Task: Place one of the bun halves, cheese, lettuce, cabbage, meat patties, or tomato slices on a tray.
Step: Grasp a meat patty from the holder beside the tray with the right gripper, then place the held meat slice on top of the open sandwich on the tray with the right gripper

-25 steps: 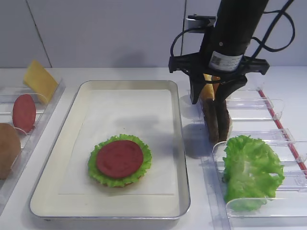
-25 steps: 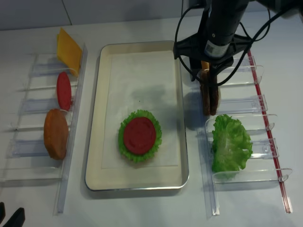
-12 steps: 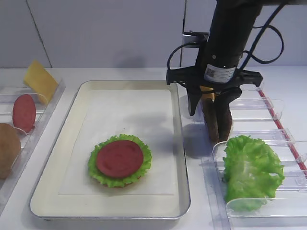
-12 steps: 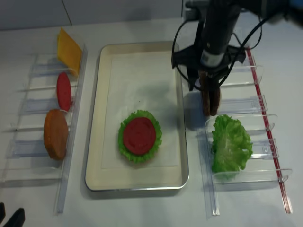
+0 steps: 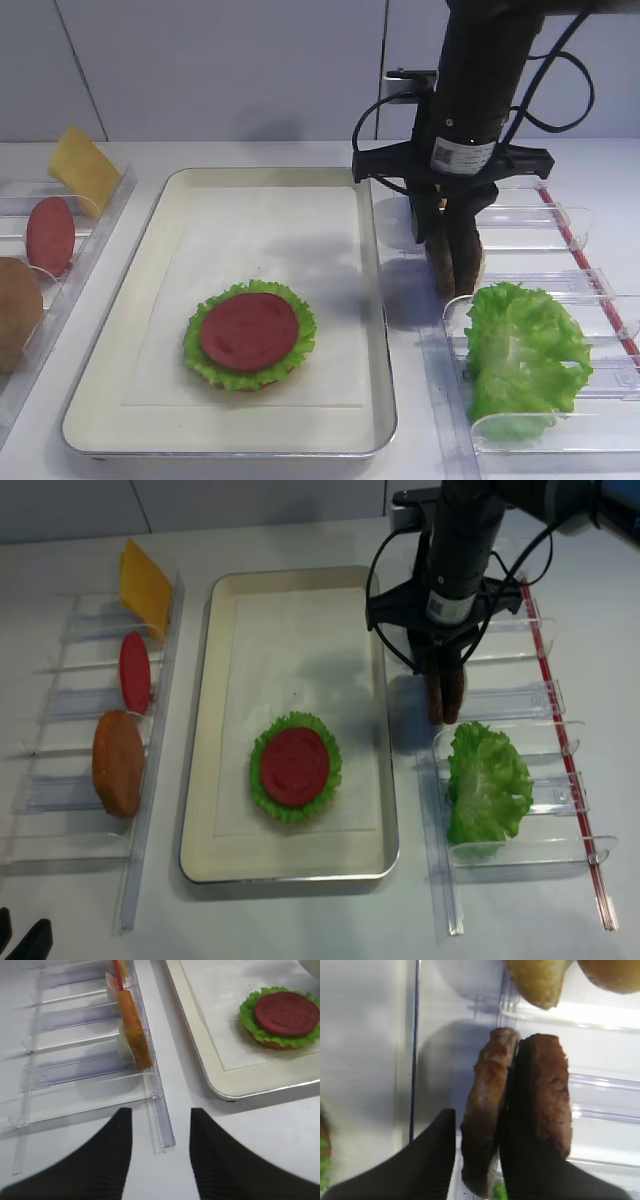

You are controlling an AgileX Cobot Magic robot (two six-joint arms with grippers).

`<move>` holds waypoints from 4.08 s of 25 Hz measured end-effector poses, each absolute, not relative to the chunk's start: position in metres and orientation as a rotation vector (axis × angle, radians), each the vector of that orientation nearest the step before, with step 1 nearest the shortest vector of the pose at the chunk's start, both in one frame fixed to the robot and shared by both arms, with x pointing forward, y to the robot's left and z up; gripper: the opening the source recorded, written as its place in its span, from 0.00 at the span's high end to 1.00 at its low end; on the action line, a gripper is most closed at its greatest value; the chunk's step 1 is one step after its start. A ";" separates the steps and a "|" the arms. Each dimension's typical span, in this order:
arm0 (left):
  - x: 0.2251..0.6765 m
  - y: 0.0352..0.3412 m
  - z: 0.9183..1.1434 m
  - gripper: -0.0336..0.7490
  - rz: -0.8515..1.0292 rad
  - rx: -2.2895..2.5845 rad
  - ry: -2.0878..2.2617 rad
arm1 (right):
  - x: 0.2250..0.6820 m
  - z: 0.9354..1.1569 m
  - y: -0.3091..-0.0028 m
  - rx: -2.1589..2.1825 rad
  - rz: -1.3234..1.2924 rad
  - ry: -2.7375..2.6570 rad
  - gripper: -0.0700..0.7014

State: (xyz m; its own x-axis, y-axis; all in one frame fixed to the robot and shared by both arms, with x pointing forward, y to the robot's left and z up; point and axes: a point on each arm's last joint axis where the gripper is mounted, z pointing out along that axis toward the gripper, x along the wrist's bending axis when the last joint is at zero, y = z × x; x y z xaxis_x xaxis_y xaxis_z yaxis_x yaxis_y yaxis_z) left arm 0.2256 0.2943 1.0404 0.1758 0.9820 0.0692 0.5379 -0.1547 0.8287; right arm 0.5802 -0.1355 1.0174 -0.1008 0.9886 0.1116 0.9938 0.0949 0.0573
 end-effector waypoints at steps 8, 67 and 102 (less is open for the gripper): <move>0.226 0.294 1.040 0.63 0.846 1.786 1.440 | 0.580 1.017 -0.137 -2.076 -0.163 -2.301 0.68; 0.226 0.295 1.040 0.63 0.849 1.787 1.440 | 0.495 1.035 -0.049 -1.261 -1.180 -1.943 0.69; 0.226 0.295 1.040 0.63 0.850 1.785 1.439 | 0.510 0.959 -0.087 -1.501 -1.122 -1.590 0.69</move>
State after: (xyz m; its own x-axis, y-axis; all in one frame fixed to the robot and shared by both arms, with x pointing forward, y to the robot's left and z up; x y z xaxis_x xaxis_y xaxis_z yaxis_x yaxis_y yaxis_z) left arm 0.2257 0.2945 1.0405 0.1744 0.9821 0.0711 0.5367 -0.1554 0.8294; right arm 0.5099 -0.0870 0.9587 -0.1128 0.4126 0.9039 0.9899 -0.0317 0.1380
